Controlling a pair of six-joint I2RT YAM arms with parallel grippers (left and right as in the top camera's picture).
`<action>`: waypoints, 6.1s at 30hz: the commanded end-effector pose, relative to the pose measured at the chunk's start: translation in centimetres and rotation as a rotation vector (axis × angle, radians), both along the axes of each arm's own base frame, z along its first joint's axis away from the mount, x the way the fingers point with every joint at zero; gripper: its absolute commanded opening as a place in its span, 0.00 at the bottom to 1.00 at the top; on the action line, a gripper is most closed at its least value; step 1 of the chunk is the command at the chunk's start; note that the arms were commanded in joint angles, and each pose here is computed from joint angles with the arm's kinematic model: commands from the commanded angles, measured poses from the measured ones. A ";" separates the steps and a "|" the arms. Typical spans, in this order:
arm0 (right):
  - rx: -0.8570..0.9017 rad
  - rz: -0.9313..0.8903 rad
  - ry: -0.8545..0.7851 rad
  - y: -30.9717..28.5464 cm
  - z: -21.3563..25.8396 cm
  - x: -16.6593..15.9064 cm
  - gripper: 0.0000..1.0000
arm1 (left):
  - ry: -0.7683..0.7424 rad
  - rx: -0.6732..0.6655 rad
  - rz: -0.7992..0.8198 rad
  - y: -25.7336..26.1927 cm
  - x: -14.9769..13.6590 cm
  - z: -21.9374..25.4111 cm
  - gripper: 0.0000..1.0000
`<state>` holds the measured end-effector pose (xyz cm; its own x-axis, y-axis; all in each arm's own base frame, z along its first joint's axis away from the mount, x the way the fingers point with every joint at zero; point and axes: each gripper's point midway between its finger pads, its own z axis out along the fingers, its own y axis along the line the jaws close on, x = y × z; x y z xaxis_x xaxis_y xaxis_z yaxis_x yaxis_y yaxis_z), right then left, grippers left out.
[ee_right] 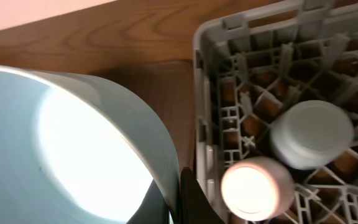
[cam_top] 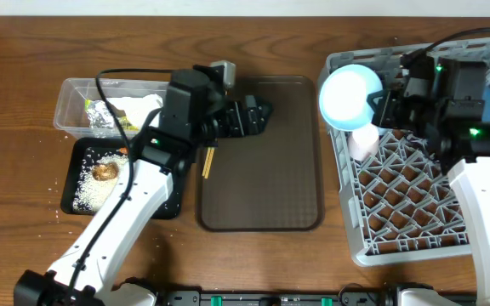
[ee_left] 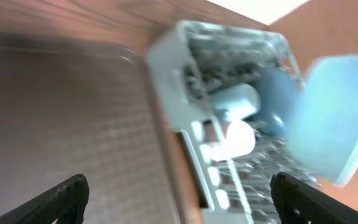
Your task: Sort waste into correct bins and load items into the dishwasher rack
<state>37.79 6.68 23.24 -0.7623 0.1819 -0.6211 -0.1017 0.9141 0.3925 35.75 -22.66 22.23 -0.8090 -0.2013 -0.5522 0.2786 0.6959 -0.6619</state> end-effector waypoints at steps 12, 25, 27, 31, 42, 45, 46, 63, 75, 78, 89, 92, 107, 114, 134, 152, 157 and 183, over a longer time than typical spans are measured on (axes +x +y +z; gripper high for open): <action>-0.013 0.015 0.000 1.9 0.0 0.3 0.01 | -0.092 -0.084 -0.161 -5.8 -2.4 2.9 0.80; -0.002 0.089 0.009 5.0 -0.1 -0.6 0.01 | -0.174 0.083 0.026 -6.7 -1.0 1.0 0.79; -0.003 0.110 0.009 5.8 -0.1 -0.8 0.01 | -0.168 0.088 0.026 -7.0 -0.7 0.4 0.78; -0.003 0.145 0.009 7.1 -0.1 -1.3 0.01 | -0.168 0.088 0.026 -7.6 0.2 -0.6 0.73; -0.022 0.144 0.008 7.4 -0.2 -1.4 0.01 | -0.179 0.103 0.069 -6.9 1.2 -0.9 0.32; -0.021 0.144 0.009 7.4 -0.3 -1.4 0.01 | -0.178 0.104 0.069 -6.9 1.1 -0.9 0.19; -0.022 0.144 0.009 7.4 -0.3 -1.4 0.01 | -0.179 0.104 0.069 -6.9 1.2 -0.9 0.19; 0.039 0.203 -0.113 8.6 3.0 -1.2 0.77 | -0.188 0.100 0.067 -5.1 0.5 1.0 0.06; 0.151 0.379 -0.074 11.1 3.8 -4.5 0.75 | -0.066 -0.155 -0.152 -4.3 -1.8 4.1 0.06; 0.152 0.380 -0.089 11.1 4.1 -4.3 0.74 | -0.057 -0.155 -0.154 -4.2 -1.8 3.9 0.06; 0.146 0.400 -0.116 11.7 3.8 -3.1 0.64 | -0.026 -0.168 -0.195 -4.6 -2.7 3.7 0.06; 0.178 0.441 -0.113 12.5 3.9 -3.5 0.52 | -0.006 -0.193 -0.225 -4.8 -3.3 3.9 0.06; 0.324 0.601 -0.150 14.9 6.4 -5.4 0.50 | 0.058 -0.294 -0.192 -1.7 -1.9 5.0 0.06; 0.349 0.614 -0.168 15.2 7.0 -5.3 0.57 | 0.064 -0.304 -0.214 -1.9 -2.3 5.1 0.06; 0.347 0.622 -0.213 15.3 7.7 -4.9 0.27 | 0.084 -0.374 -0.309 -2.7 -3.7 6.5 0.06; 0.355 0.645 -0.269 15.6 8.8 -4.7 0.16 | 0.073 -0.376 -0.312 -2.7 -3.6 6.7 0.17; 0.355 0.647 -0.282 15.6 9.0 -4.5 0.16 | 0.062 -0.378 -0.314 -2.8 -3.6 6.8 0.43; 0.337 0.638 -0.241 15.3 8.0 -4.8 0.69 | -0.024 -0.412 -0.322 -1.3 -2.5 8.6 0.06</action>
